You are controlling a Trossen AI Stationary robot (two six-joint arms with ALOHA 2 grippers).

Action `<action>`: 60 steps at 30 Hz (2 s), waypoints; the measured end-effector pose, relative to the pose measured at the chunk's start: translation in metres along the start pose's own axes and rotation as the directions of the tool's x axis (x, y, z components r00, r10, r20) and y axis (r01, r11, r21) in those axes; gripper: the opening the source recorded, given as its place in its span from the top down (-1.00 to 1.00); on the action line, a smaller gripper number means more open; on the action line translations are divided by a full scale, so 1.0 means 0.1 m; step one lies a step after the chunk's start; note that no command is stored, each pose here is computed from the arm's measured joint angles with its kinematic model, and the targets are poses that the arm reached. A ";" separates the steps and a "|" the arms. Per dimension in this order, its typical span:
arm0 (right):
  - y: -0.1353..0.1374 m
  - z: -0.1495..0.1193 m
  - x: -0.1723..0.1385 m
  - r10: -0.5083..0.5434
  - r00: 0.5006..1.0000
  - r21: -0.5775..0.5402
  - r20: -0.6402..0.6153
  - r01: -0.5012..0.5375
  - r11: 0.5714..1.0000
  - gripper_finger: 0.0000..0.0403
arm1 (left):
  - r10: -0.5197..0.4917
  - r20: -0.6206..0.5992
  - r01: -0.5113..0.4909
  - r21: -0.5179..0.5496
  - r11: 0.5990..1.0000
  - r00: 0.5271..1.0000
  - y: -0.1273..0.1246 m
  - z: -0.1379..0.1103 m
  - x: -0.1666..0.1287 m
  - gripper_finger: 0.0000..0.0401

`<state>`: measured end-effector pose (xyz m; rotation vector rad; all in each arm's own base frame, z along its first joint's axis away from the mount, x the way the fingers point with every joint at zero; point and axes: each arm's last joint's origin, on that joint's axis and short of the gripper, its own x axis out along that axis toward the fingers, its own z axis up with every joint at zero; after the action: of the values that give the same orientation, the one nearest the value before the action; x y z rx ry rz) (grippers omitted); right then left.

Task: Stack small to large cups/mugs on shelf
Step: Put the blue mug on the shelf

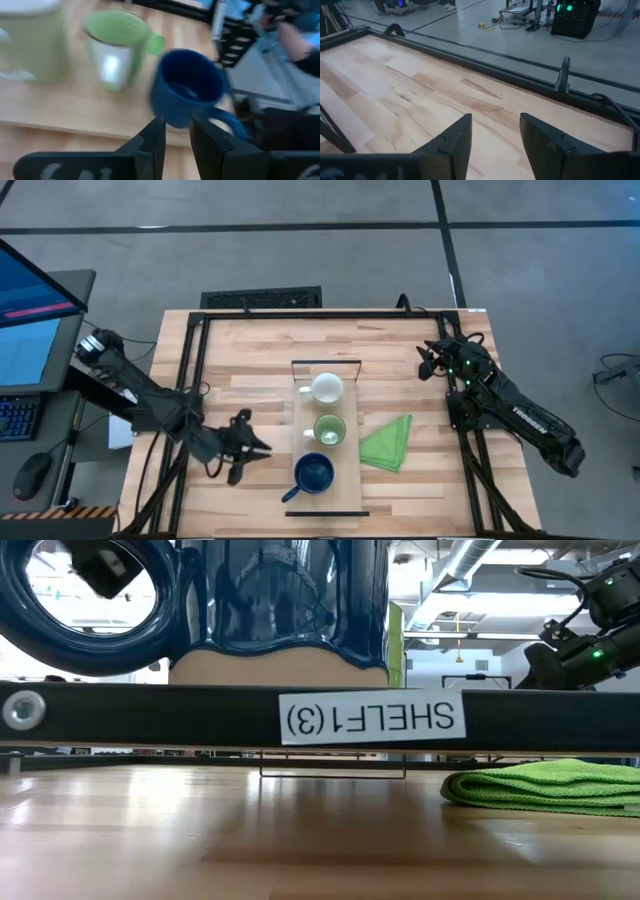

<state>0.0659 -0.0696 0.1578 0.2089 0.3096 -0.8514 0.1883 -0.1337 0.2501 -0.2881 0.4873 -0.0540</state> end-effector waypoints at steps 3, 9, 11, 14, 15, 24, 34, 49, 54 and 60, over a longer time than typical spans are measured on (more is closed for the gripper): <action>0.00 0.00 0.00 0.000 1.000 0.009 0.000 0.000 1.000 0.06 | -0.065 0.014 0.065 -0.029 0.997 0.998 -0.07 -0.14 0.01 0.63; 0.00 0.00 0.00 0.000 1.000 0.023 0.000 0.000 1.000 0.06 | -0.041 -0.003 0.041 0.007 0.999 0.999 -0.16 -0.30 0.03 0.63; 0.00 0.00 0.00 0.000 1.000 0.026 0.000 0.000 1.000 0.06 | -0.035 -0.015 0.036 0.013 0.999 0.999 -0.16 -0.32 0.06 0.63; 0.00 0.00 0.00 0.000 1.000 0.026 0.000 0.000 1.000 0.06 | -0.020 -0.028 0.020 0.022 1.000 0.999 -0.15 -0.34 0.07 0.63; 0.00 0.00 0.00 0.000 1.000 0.026 0.000 0.000 1.000 0.06 | -0.013 -0.029 0.014 0.023 1.000 0.999 -0.15 -0.34 0.08 0.63; 0.00 0.00 0.00 -0.001 1.000 0.025 0.000 0.001 1.000 0.07 | 0.017 -0.077 -0.021 -0.050 0.999 0.997 -0.07 -0.35 0.11 0.40; 0.00 0.00 0.00 -0.001 1.000 0.018 -0.001 0.001 1.000 0.08 | 0.002 -0.084 -0.005 -0.041 0.999 0.996 -0.07 -0.35 0.12 -0.26; 0.00 0.00 0.00 -0.001 1.000 0.018 -0.001 0.001 1.000 0.09 | -0.049 -0.089 0.032 -0.186 0.982 0.995 -0.54 -0.43 0.39 -0.39; 0.00 0.00 0.00 -0.001 1.000 0.024 -0.002 0.001 1.000 0.09 | 0.006 -0.148 -0.033 -0.183 0.983 0.989 -0.68 -0.42 0.53 -0.39; 0.00 0.00 0.00 -0.001 1.000 0.025 -0.002 0.001 1.000 0.09 | 0.060 -0.208 -0.094 -0.156 0.983 0.976 -0.83 -0.38 0.67 -0.39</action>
<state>0.0659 -0.0696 0.1577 0.2330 0.3007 -0.8562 0.2307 -0.2315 0.2111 -0.4280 0.7068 0.0337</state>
